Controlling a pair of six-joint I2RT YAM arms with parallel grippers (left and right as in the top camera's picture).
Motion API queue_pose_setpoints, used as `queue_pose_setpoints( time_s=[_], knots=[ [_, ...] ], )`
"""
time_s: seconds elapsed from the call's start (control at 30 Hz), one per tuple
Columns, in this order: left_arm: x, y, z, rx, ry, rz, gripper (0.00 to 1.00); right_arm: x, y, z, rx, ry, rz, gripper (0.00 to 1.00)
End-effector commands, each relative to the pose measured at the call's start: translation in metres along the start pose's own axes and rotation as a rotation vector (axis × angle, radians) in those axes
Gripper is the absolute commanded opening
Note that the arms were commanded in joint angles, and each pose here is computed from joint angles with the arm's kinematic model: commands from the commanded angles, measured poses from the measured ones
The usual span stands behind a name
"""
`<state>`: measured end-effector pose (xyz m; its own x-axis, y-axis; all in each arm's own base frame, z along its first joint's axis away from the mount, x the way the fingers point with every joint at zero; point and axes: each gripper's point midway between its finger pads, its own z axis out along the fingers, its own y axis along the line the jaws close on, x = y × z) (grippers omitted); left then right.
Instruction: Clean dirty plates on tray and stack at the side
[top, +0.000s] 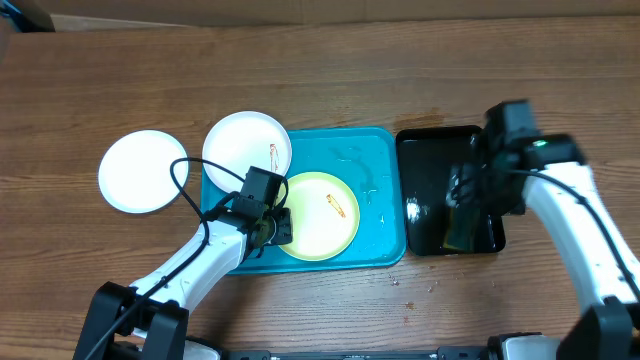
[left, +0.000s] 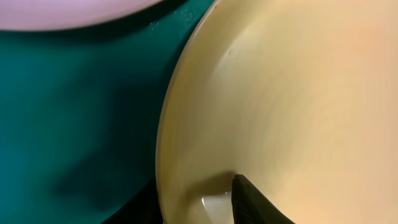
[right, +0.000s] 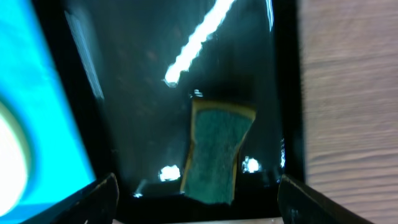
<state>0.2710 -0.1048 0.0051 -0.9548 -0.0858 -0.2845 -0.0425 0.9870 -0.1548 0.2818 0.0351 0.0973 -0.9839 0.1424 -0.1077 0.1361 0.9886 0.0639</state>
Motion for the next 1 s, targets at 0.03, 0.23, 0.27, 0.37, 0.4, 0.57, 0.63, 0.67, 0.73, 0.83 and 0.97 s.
queue_pose_setpoints(
  time_s=[0.03,0.23,0.27,0.37,0.4,0.57,0.63,0.67,0.73,0.83,0.97],
  knots=[
    [0.002,0.001,0.005,-0.006,0.017,0.051,0.37,0.012,-0.014,0.026,0.089,0.018,0.087,0.84],
    [0.0,0.001,0.005,-0.005,0.014,0.057,0.41,0.013,-0.013,0.057,0.064,-0.013,0.099,0.82],
    [0.0,0.001,0.005,-0.005,0.014,0.057,0.43,0.015,-0.013,0.062,0.062,-0.014,0.099,0.8],
    [0.0,0.0,0.005,-0.005,0.014,0.057,0.44,0.021,-0.01,0.075,0.032,-0.008,0.099,0.77],
    [0.0,0.0,0.005,-0.005,0.014,0.057,0.44,0.022,-0.01,0.079,0.029,-0.013,0.099,0.75],
    [0.0,0.0,0.005,-0.005,0.014,0.057,0.46,0.016,-0.01,0.086,0.023,-0.059,0.098,0.65],
    [0.0,0.001,0.005,-0.005,0.014,0.057,0.48,0.013,-0.009,0.086,0.018,-0.074,0.098,0.66],
    [0.0,0.001,0.005,-0.005,0.014,0.057,0.48,0.012,-0.009,0.086,0.016,-0.078,0.097,0.67],
    [0.0,0.001,0.005,-0.005,0.014,0.057,0.48,0.01,-0.008,0.086,0.014,-0.085,0.097,0.68],
    [0.0,0.001,0.005,-0.005,0.014,0.057,0.49,0.009,-0.008,0.088,0.014,-0.085,0.098,0.68],
    [0.0,0.0,0.005,-0.005,0.012,0.057,0.54,0.008,-0.008,0.094,0.008,-0.103,0.097,0.58]
  ],
)
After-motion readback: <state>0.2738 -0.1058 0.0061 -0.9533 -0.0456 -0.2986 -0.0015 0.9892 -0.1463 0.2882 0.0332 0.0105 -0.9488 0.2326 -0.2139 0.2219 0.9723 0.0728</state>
